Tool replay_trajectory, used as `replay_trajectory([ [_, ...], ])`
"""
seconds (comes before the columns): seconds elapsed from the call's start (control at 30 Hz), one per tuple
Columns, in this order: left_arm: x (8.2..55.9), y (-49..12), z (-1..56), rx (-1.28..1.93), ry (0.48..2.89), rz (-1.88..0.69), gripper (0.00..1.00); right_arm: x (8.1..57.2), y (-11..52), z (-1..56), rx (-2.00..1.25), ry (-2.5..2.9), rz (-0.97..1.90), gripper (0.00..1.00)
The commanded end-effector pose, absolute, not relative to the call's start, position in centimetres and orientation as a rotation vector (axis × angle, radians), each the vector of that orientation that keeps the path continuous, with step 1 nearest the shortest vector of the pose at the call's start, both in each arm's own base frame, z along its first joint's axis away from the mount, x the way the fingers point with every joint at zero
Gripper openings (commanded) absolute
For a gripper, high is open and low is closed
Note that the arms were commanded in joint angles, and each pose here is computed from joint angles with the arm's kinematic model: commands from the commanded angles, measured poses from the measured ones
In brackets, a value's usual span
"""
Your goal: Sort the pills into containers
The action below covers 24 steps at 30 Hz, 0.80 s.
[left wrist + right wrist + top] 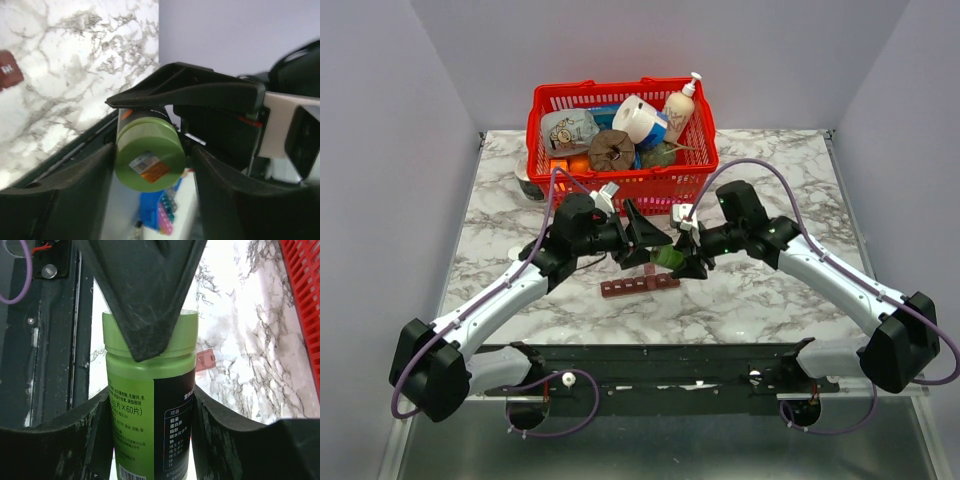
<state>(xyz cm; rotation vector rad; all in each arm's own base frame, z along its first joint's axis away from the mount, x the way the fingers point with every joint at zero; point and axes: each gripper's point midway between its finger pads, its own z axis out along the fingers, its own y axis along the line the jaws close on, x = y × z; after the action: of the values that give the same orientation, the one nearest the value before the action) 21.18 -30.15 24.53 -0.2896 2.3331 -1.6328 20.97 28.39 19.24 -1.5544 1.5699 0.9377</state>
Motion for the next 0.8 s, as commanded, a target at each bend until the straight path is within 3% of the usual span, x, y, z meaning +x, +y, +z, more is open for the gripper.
replay_trajectory([
  [0.0, 20.4, -30.5, 29.6, -0.075, 2.107, -1.819, 0.96, 19.6, 28.2, 19.5, -1.577, 1.543, 1.000, 0.03],
  [0.23, 20.2, -29.0, 29.9, 0.146, 2.024, -1.681, 0.99, 19.2, 28.2, 19.7, -1.578, 1.531, 1.037, 0.03],
  [0.43, 20.1, -25.6, 25.9, 0.555, 2.027, -1.188, 0.99, 18.4, 28.2, 20.3, -1.582, 1.498, 1.112, 0.03],
  [0.53, 19.3, -24.2, 25.1, 0.768, 1.871, -1.052, 0.99, 17.7, 28.2, 20.6, -1.594, 1.473, 1.162, 0.03],
  [0.77, 16.3, -23.5, 28.5, 1.135, 1.231, -0.813, 0.99, 16.0, 28.0, 20.9, -1.672, 1.403, 1.254, 0.03],
])
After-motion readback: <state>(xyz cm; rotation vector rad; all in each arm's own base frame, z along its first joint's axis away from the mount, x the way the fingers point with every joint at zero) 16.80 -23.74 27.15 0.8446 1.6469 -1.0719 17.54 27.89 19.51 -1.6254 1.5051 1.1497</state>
